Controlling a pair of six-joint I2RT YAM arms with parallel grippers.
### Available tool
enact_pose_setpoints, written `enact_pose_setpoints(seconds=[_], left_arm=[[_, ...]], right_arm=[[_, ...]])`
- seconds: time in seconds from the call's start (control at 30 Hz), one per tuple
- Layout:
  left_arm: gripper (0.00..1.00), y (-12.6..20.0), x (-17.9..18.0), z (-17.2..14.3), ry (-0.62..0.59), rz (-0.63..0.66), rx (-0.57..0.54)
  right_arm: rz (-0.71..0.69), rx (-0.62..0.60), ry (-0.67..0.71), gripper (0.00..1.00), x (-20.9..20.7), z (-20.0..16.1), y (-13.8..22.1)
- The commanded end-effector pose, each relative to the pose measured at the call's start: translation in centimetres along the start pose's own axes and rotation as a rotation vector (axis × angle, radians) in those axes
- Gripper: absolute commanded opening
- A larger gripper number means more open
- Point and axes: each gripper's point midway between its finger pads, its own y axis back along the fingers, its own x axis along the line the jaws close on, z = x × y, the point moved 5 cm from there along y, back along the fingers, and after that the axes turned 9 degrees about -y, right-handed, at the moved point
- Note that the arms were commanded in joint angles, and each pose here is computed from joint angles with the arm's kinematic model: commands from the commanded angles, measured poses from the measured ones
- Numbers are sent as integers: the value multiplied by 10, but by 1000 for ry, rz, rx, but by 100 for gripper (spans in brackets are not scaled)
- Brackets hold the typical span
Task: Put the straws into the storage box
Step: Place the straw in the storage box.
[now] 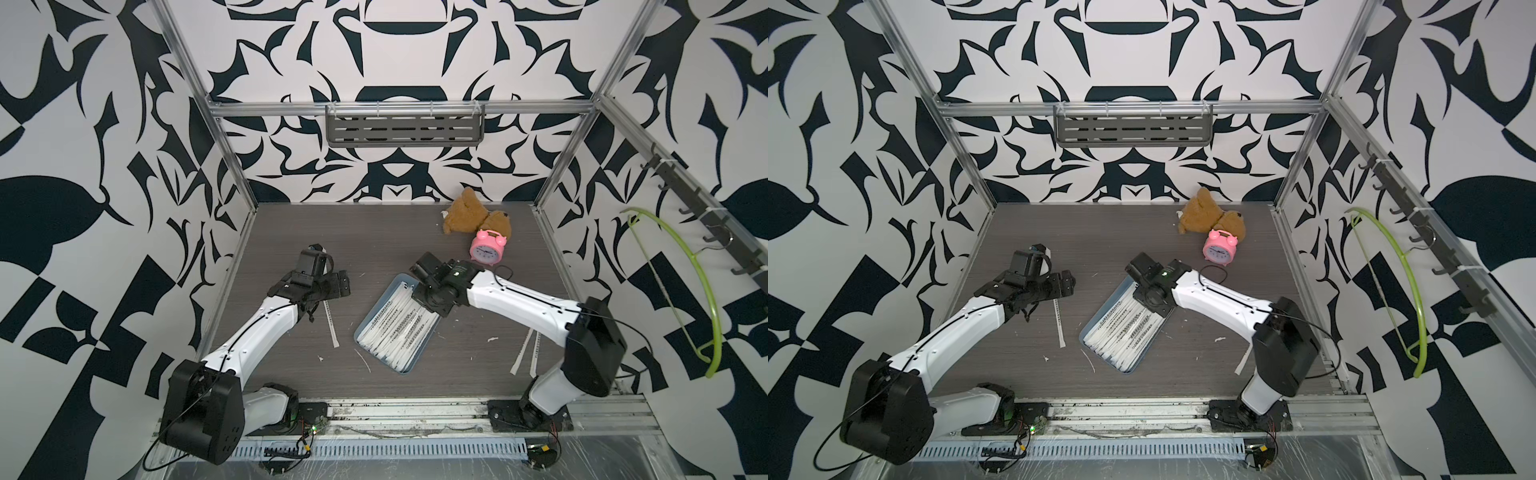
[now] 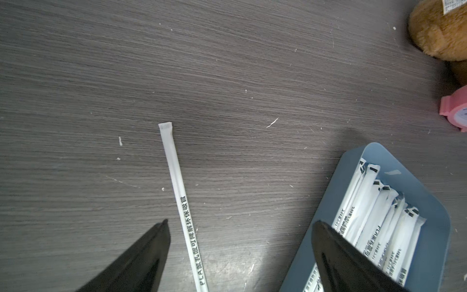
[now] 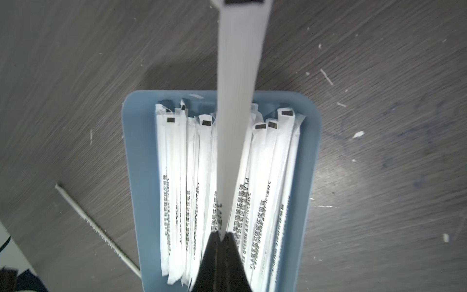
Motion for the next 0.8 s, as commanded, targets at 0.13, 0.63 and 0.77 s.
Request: enact_pose_setpoints(seconds=[0.13,0.63,0.77], left_arm=[[95,2,-1,1,-8,-21,-11],[95,0,-2,0,-11,-25,-7],[95,0,-1,0,-10,-24,-6]], right_arm=[[38,16,-164,0,26,-20,-18],[-14,178,-146,0,35,-63,-45],[-26,204,-117,0,37,-67,-49]])
